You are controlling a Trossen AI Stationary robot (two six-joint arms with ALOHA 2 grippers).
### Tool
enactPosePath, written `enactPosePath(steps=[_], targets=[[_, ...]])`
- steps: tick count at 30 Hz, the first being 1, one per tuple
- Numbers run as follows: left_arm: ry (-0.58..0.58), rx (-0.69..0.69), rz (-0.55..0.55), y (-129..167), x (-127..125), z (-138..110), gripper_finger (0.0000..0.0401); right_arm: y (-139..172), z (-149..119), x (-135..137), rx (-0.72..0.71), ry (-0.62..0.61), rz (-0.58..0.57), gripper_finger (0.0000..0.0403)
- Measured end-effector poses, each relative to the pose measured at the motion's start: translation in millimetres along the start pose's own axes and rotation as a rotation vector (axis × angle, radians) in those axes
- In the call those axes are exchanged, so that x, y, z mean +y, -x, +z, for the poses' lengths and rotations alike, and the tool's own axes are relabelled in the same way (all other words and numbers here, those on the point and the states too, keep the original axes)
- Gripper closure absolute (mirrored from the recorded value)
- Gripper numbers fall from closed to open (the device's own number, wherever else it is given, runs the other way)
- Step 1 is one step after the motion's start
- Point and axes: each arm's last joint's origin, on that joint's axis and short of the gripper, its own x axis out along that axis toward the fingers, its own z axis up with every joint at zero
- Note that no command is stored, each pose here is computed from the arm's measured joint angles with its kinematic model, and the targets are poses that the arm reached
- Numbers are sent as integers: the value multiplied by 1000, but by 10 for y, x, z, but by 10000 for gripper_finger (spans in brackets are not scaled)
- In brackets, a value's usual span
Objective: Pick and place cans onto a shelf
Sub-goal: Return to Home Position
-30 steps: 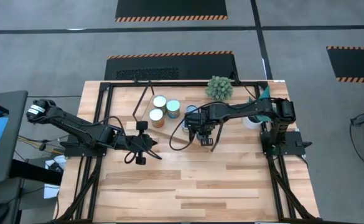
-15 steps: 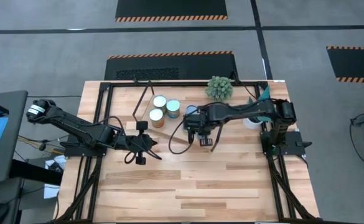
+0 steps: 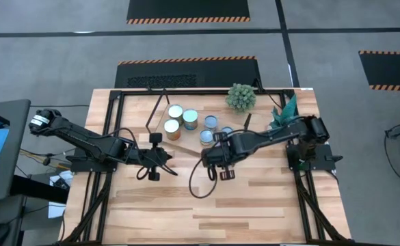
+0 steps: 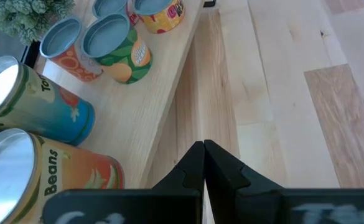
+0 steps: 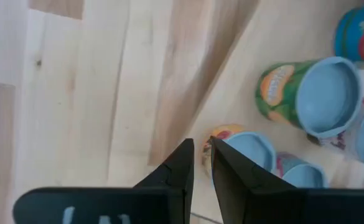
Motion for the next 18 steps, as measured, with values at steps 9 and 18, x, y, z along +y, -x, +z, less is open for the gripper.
enactPosePath(steps=[9,18], targets=[[12,17,0,0,0,-17,401,77,64,234,-90,-31,-156,324],[-7,20,0,0,1,-20,401,100,51,311,-99,-128,-174,324]])
